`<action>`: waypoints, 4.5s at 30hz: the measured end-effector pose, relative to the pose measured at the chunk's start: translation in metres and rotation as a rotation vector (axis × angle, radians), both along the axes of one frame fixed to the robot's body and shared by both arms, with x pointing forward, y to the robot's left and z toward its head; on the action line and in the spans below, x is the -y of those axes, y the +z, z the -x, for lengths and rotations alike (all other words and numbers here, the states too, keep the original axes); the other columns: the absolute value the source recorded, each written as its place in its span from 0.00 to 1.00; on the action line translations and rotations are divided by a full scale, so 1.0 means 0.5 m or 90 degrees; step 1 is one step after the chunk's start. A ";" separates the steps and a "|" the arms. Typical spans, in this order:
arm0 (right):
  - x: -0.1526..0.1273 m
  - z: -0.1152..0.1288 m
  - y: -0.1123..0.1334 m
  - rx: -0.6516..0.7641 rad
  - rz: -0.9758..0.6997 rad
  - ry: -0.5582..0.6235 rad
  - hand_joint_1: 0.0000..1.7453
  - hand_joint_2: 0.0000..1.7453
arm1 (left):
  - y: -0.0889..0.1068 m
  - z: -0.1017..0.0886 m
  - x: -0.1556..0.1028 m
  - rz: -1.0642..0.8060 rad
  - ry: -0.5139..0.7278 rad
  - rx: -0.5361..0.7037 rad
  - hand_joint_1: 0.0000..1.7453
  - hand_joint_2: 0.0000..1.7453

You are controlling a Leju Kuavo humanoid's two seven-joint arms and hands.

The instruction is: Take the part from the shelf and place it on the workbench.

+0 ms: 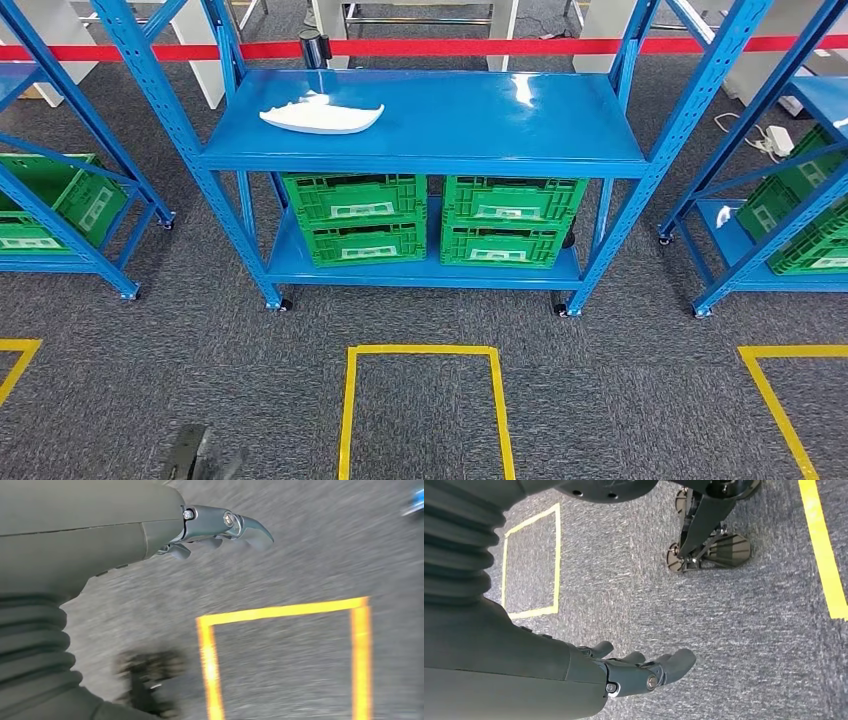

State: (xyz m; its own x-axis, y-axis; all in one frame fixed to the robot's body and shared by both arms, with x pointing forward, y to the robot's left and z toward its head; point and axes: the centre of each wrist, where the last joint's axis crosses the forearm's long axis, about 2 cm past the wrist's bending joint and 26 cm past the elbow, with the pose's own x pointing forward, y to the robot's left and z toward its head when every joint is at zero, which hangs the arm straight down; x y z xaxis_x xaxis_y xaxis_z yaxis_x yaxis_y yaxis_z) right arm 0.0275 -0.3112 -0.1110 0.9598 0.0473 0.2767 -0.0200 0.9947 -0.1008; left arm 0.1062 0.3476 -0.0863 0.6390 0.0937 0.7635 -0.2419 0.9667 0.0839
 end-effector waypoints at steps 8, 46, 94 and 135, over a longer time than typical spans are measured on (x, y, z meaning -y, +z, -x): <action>-0.009 -0.006 -0.001 0.002 -0.005 0.000 0.00 0.00 | 0.087 -0.131 -0.048 -0.068 -0.010 0.193 0.00 0.00; -0.065 -0.032 -0.001 -0.004 -0.045 0.000 0.00 0.00 | 0.587 -0.315 0.202 -0.074 -0.410 0.983 0.00 0.00; -0.072 -0.034 0.000 0.016 -0.066 -0.011 0.00 0.00 | 0.603 -0.311 0.218 -0.053 -0.456 1.031 0.00 0.00; -0.068 -0.032 -0.001 0.006 -0.063 -0.001 0.00 0.00 | 0.596 -0.297 0.217 -0.054 -0.460 1.024 0.00 0.00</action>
State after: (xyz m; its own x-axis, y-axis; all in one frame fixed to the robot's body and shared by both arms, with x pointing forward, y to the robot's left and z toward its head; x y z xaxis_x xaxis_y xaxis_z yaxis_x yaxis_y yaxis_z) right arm 0.0436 -0.2769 -0.1113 0.9569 0.0183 0.2897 -0.0186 0.9998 -0.0017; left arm 0.2545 0.2392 0.2118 -0.7895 0.0878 0.6075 0.3061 0.9142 0.2656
